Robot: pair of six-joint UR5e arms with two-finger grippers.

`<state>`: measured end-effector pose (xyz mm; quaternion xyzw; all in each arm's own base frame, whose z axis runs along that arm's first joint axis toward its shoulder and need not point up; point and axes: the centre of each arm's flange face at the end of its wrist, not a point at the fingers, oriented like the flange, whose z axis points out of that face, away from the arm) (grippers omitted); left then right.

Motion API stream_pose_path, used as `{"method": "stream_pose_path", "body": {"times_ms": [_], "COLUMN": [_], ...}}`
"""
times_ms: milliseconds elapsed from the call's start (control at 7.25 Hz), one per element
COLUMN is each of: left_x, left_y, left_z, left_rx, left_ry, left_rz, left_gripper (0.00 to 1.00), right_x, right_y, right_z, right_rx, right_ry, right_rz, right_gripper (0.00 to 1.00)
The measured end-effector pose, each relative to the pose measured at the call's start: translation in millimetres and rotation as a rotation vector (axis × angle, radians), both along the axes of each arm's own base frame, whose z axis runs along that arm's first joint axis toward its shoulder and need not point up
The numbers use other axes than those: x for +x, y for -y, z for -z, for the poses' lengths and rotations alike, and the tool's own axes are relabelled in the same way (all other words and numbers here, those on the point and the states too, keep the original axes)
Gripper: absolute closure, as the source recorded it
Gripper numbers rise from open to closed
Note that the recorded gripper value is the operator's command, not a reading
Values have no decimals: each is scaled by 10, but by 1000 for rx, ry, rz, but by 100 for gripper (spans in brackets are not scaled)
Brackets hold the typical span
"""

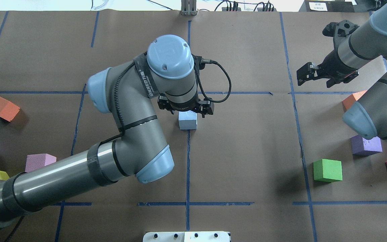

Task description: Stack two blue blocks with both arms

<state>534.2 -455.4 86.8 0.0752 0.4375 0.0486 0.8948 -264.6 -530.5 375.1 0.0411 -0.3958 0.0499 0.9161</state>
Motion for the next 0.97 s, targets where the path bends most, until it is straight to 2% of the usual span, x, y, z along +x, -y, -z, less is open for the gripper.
{"method": "stream_pose_path", "body": {"times_ms": [276, 552, 690, 966], "left_x": [-777, -1296, -1580, -2247], "left_y": [-133, -80, 82, 375], "left_z": [180, -6, -258, -1015], "left_rx": [39, 50, 57, 108], "left_ry": [-58, -70, -49, 8], "left_rz": [48, 85, 68, -29], "left_gripper": [0, 0, 0, 0], "right_x": [-4, 3, 101, 560], "right_y": [-1, 20, 77, 282], "right_z": [-4, -15, -9, -103], "right_rx": [1, 5, 24, 56], "right_ry": [-1, -4, -5, 5], "right_rz": [1, 4, 8, 25], "right_gripper": [0, 0, 0, 0]}}
